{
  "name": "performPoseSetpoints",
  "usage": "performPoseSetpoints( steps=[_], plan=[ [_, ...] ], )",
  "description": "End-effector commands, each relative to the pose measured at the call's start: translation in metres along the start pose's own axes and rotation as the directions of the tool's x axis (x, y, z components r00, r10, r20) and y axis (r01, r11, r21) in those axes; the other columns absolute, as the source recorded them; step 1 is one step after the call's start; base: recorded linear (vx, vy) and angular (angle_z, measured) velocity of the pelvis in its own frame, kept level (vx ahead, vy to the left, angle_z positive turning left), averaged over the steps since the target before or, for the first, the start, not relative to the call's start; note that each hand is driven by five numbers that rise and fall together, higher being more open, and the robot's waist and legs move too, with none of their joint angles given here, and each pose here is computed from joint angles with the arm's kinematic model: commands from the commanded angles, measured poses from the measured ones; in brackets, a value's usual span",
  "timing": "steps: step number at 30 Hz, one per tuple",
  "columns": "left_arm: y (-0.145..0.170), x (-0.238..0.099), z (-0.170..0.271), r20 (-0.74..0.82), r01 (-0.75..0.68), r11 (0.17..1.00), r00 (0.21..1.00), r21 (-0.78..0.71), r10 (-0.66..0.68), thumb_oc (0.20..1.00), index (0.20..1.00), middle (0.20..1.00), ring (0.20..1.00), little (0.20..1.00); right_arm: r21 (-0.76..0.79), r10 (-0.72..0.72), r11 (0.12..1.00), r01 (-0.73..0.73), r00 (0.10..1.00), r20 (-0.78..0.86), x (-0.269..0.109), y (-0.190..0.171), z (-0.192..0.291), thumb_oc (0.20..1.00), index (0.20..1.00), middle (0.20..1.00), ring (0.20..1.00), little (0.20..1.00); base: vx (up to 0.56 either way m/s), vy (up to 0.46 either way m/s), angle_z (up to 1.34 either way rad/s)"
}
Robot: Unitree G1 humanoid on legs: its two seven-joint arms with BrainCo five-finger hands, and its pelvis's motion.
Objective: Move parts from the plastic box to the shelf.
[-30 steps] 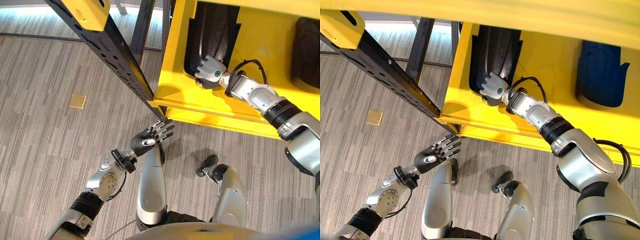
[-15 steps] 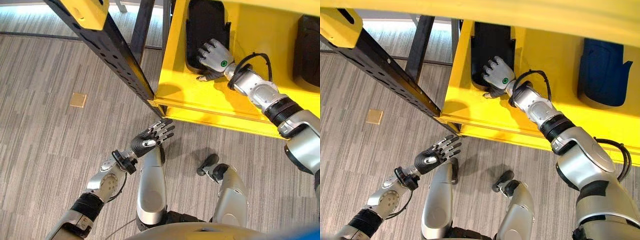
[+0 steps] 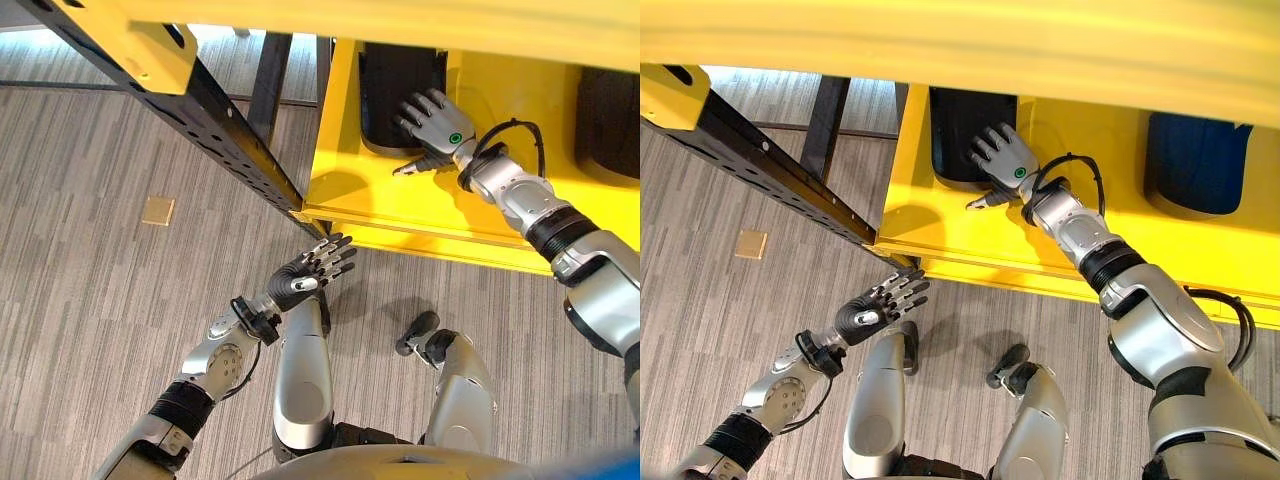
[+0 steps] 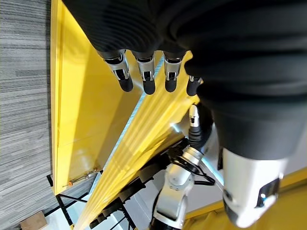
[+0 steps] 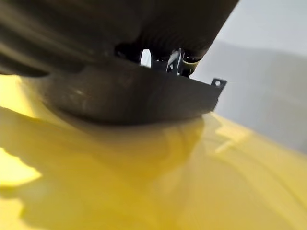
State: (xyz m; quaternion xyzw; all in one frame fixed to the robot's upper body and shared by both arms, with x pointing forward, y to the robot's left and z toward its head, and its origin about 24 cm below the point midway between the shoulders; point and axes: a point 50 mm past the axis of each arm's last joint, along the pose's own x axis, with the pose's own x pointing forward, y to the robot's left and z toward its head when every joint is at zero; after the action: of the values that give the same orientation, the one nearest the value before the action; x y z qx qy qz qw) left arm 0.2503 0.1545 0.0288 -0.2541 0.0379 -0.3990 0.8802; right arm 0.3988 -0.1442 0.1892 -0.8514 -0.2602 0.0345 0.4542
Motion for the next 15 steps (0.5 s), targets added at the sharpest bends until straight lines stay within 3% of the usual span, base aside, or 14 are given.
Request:
performPoseSetpoints(
  steps=[1, 5, 6, 8, 14, 15],
  plan=[
    [-0.015, 0.012, 0.007, 0.064, 0.077, 0.997, 0.995, 0.005, -0.078, 1.000, 1.000, 1.000, 1.000, 1.000, 0.109, 0.281, 0.953, -0.283, 0.959, 0.032, -0.017, 0.041, 0.012, 1.000, 1.000, 1.000, 1.000, 1.000, 0.00, 0.000, 0.00],
    [-0.015, 0.011, 0.009, 0.065, 0.073, 0.997, 0.995, 0.006, -0.074, 1.000, 1.000, 1.000, 1.000, 1.000, 0.292, 0.422, 0.854, -0.431, 0.901, 0.095, -0.021, 0.050, 0.026, 1.000, 1.000, 1.000, 1.000, 1.000, 0.00, 0.000, 0.00],
    [-0.015, 0.010, 0.010, 0.060, 0.073, 0.997, 0.996, 0.008, -0.073, 1.000, 1.000, 1.000, 1.000, 1.000, 0.369, 0.473, 0.789, -0.491, 0.869, 0.144, -0.022, 0.052, 0.034, 1.000, 1.000, 1.000, 1.000, 1.000, 0.00, 0.000, 0.00],
    [-0.015, 0.008, 0.011, 0.055, 0.067, 0.998, 0.996, 0.010, -0.067, 1.000, 1.000, 1.000, 1.000, 1.000, 0.401, 0.472, 0.758, -0.514, 0.857, 0.206, -0.021, 0.047, 0.046, 1.000, 1.000, 1.000, 1.000, 1.000, 0.01, -0.016, 0.00],
    [-0.016, 0.006, 0.009, 0.051, 0.059, 0.998, 0.997, 0.012, -0.060, 1.000, 1.000, 1.000, 1.000, 1.000, 0.437, 0.441, 0.739, -0.512, 0.859, 0.259, -0.016, 0.033, 0.054, 1.000, 1.000, 1.000, 1.000, 1.000, 0.00, -0.006, 0.00],
    [-0.017, 0.007, 0.008, 0.053, 0.050, 0.999, 0.997, 0.013, -0.050, 1.000, 1.000, 1.000, 1.000, 1.000, 0.458, 0.391, 0.764, -0.455, 0.890, 0.234, -0.013, 0.026, 0.052, 1.000, 1.000, 1.000, 1.000, 1.000, 0.00, 0.000, 0.00]
  ],
)
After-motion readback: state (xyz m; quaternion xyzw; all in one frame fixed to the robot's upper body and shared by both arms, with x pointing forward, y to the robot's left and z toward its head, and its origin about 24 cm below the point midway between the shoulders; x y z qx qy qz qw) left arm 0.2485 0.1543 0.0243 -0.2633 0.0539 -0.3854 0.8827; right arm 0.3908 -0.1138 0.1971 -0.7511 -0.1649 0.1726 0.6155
